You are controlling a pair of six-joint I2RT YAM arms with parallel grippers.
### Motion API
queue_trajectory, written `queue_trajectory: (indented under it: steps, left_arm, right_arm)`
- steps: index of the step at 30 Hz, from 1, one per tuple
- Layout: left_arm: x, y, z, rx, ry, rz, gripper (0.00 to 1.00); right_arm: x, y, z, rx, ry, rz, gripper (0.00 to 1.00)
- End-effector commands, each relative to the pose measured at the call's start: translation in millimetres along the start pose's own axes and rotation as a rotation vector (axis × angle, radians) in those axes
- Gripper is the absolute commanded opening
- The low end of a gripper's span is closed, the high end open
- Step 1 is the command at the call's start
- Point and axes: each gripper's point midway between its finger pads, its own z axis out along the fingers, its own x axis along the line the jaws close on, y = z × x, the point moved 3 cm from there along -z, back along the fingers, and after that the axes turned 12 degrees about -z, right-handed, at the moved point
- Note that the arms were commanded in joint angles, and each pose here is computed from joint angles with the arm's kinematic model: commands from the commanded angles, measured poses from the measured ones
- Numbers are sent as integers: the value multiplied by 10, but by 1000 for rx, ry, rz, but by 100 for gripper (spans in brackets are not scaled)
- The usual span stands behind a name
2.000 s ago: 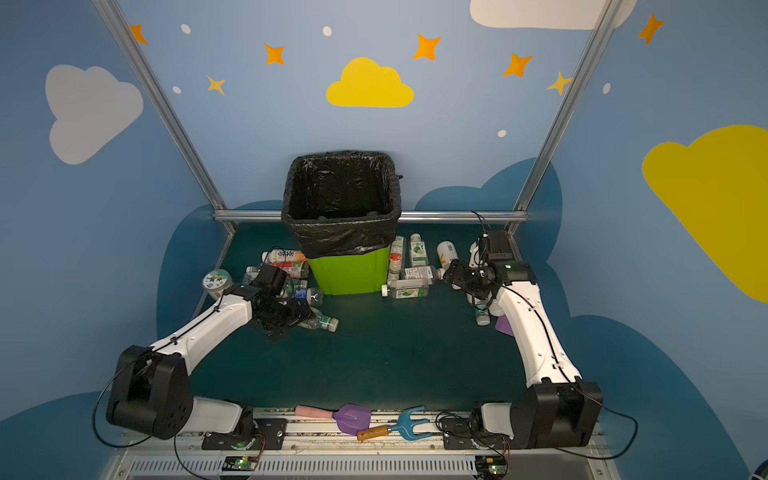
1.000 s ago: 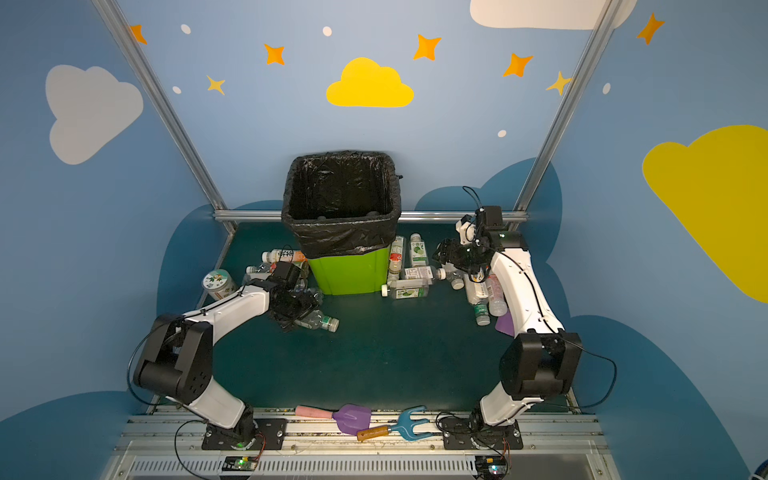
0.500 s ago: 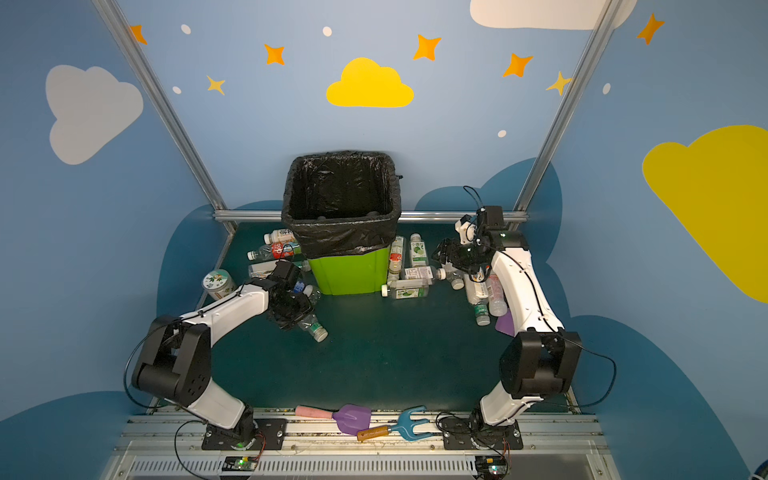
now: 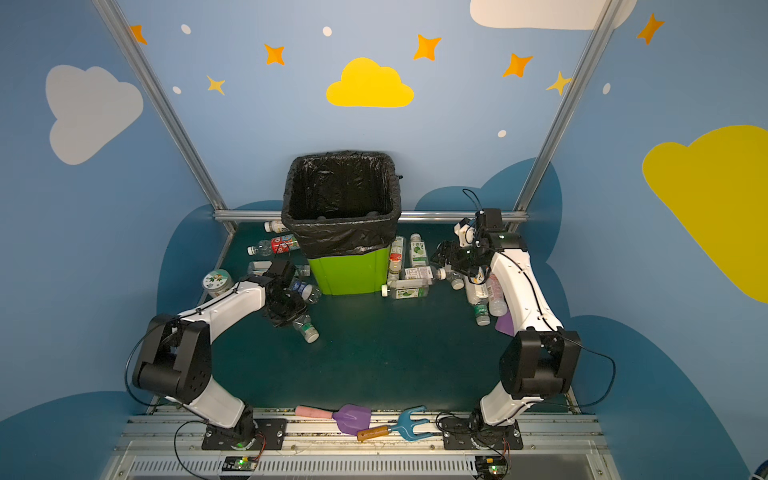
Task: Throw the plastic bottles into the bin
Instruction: 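Close the left gripper on the clear green-capped square bottle, then lift the clear square bottle over the bin and open the left gripper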
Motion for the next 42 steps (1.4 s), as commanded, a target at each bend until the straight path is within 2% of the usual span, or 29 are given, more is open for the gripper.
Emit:
queue_trajectory:
  steps: [1, 12, 15, 23, 31, 34, 38, 41, 42]
  left_arm:
    - [142, 17, -239, -23, 15, 2, 47]
    - [307, 142, -1073, -140, -109, -59, 44]
    - [290, 229, -1421, -250, -176, -79, 44]
    - [193, 403, -2675, -575, -412, -40, 44]
    - [-77, 344, -4031, -934, -876, 53, 45]
    - [-165, 305, -4427, -1032, -1046, 74, 45]
    - [-547, 342, -4767, -1029, -1214, 157, 46]
    - [-1103, 387, -4816, -926, -1268, 279, 46]
    - [-1334, 400, -4773, -893, -1245, 332, 46]
  right_arm:
    - [40, -10, -115, -22, -2, -4, 79]
    - [66, 33, -104, -38, 21, 11, 78]
    - [82, 48, -89, -43, 34, 16, 78]
    - [115, 88, -97, -69, 49, 15, 78]
    - [151, 133, -123, -96, 59, 15, 78]
    - [167, 151, -153, -116, 59, 11, 78]
    - [191, 163, -184, -128, 61, 13, 78]
    - [211, 172, -196, -131, 64, 13, 78]
    - [216, 166, -192, -130, 64, 15, 78]
